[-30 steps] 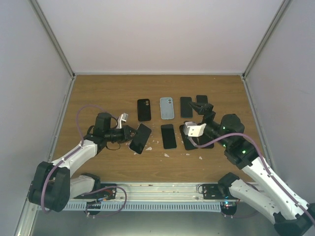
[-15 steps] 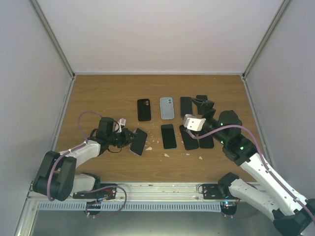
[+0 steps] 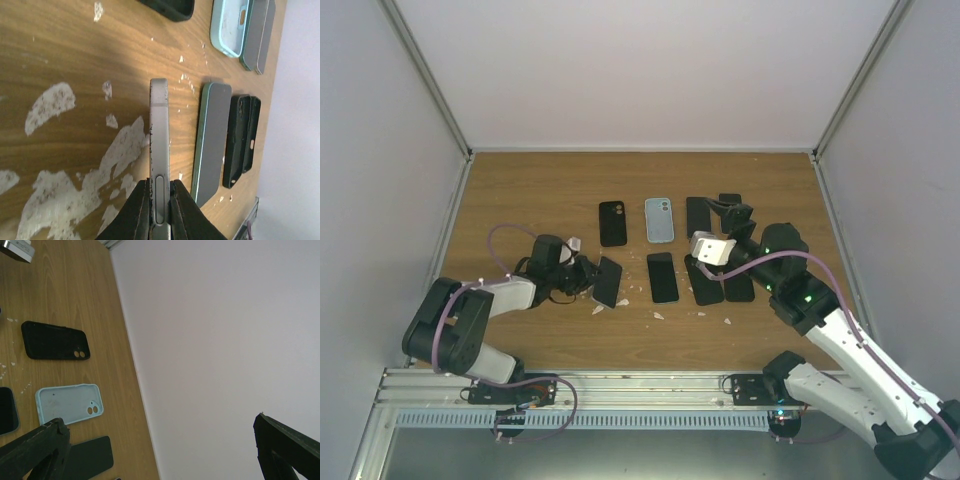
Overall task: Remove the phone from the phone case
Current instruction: Place the phone at the center of the board.
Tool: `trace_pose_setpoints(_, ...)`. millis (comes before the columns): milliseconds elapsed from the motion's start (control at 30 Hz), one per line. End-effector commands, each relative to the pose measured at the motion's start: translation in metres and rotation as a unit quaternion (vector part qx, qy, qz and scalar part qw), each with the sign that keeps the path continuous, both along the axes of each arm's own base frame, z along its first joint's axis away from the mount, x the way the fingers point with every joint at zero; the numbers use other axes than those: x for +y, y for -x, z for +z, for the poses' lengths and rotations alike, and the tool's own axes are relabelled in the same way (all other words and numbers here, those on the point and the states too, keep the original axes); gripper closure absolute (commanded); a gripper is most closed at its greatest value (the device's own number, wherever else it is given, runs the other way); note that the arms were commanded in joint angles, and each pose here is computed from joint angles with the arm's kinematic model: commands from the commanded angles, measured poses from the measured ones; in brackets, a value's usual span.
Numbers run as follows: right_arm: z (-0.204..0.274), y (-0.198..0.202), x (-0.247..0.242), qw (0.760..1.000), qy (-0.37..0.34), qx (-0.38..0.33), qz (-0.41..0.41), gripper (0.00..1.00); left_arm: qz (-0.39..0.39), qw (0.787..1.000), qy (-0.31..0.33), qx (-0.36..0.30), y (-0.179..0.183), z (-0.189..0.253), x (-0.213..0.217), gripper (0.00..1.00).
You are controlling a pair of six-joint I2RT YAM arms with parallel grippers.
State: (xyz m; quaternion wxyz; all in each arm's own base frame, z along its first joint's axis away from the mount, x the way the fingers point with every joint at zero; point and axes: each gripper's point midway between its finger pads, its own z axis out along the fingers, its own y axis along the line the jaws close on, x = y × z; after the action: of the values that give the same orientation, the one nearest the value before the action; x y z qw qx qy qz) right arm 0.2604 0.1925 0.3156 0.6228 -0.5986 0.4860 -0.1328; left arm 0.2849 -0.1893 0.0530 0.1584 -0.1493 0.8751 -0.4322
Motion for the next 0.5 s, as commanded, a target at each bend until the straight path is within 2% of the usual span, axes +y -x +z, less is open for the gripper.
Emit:
trace_pose_setpoints(0,0.009,0.0,-0.001,1.0,-0.01,-0.005,-0.002,0.0,0.026,0.999,-0.012,-0.046,-0.029,0.013,0.0,0.98)
trace_pose_setpoints(100,0.007,0.001,-0.001,1.0,-0.007,-0.004,-0.002,0.0,0.038,0.999,-0.027,-0.023,-0.027,0.004,0.005,0.89)
trace_pose_setpoints(133,0.006,0.001,-0.002,1.0,-0.006,-0.005,-0.002,0.01,0.041,0.999,-0.032,-0.017,-0.025,0.001,0.007,0.82)
trace_pose_setpoints(200,0.007,0.002,-0.003,1.0,-0.004,-0.008,-0.002,0.0,0.044,0.998,-0.041,-0.014,-0.023,-0.002,0.01,0.58)
trace_pose_setpoints(233,0.007,0.002,-0.003,1.0,-0.003,-0.009,-0.001,0.0,0.044,0.998,-0.044,-0.015,-0.022,-0.002,0.011,0.52)
trace_pose_setpoints(467,0.007,0.004,-0.004,1.0,-0.001,-0.014,0.0,0.0,0.042,0.997,-0.061,-0.013,-0.02,-0.002,0.016,0.33)
